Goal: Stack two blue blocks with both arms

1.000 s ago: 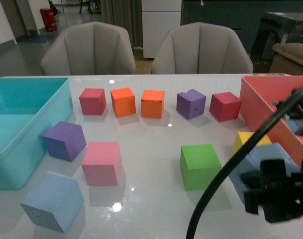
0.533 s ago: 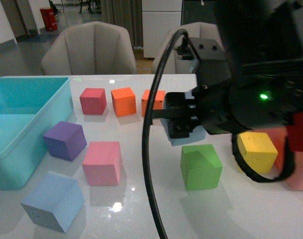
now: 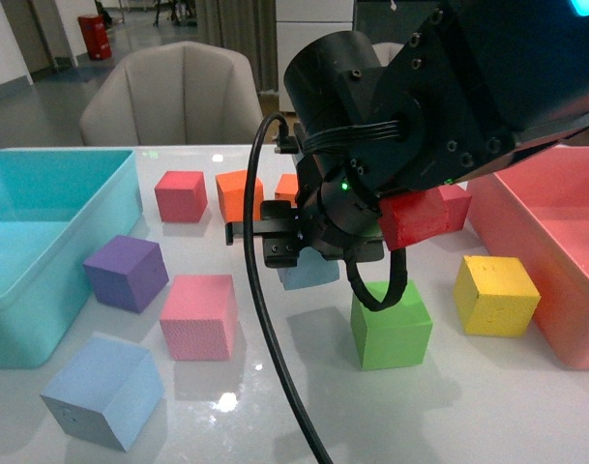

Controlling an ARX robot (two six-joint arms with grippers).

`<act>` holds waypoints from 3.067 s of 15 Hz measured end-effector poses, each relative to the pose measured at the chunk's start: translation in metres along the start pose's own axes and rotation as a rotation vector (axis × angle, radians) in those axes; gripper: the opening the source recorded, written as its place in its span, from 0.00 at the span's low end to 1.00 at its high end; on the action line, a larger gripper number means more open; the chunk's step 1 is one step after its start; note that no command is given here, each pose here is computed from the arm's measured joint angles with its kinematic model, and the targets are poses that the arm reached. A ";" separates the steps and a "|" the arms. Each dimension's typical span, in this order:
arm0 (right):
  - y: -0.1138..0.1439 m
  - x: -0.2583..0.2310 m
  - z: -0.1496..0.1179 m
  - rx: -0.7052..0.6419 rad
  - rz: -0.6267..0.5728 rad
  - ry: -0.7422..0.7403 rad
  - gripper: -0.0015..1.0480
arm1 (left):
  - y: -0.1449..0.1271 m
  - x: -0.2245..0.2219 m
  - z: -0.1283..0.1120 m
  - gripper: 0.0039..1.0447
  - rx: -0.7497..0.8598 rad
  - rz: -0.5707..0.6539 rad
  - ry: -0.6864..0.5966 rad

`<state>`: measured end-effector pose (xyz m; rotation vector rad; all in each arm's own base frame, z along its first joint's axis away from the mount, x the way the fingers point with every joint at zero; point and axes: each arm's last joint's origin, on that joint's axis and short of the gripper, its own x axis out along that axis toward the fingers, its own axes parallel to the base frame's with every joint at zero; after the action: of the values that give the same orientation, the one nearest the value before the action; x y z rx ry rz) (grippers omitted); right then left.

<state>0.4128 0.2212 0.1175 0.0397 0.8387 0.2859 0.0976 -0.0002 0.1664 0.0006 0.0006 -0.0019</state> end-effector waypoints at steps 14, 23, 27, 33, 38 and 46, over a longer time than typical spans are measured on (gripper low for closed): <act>-0.002 0.044 0.019 0.137 -0.078 0.064 0.41 | 0.000 0.000 0.000 0.94 0.000 0.000 0.000; 0.006 0.054 0.016 0.135 -0.045 0.084 0.50 | 0.000 0.000 0.000 0.94 0.000 0.000 0.000; 0.006 0.055 0.017 0.137 -0.039 0.070 0.93 | 0.000 0.000 0.000 0.94 0.000 0.000 0.000; 0.009 0.028 0.019 0.156 -0.007 0.037 0.94 | 0.000 0.000 0.000 0.94 0.000 0.000 0.000; -0.009 -0.010 0.025 0.186 -0.038 -0.069 0.94 | 0.000 0.000 0.000 0.94 0.000 0.000 0.000; -0.062 -0.143 -0.042 0.265 -0.004 -0.423 0.94 | 0.000 0.000 0.000 0.94 0.000 0.000 0.000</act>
<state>0.3058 0.1208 0.1850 0.3354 0.4513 0.1522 0.0976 -0.0002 0.1664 0.0006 0.0006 -0.0019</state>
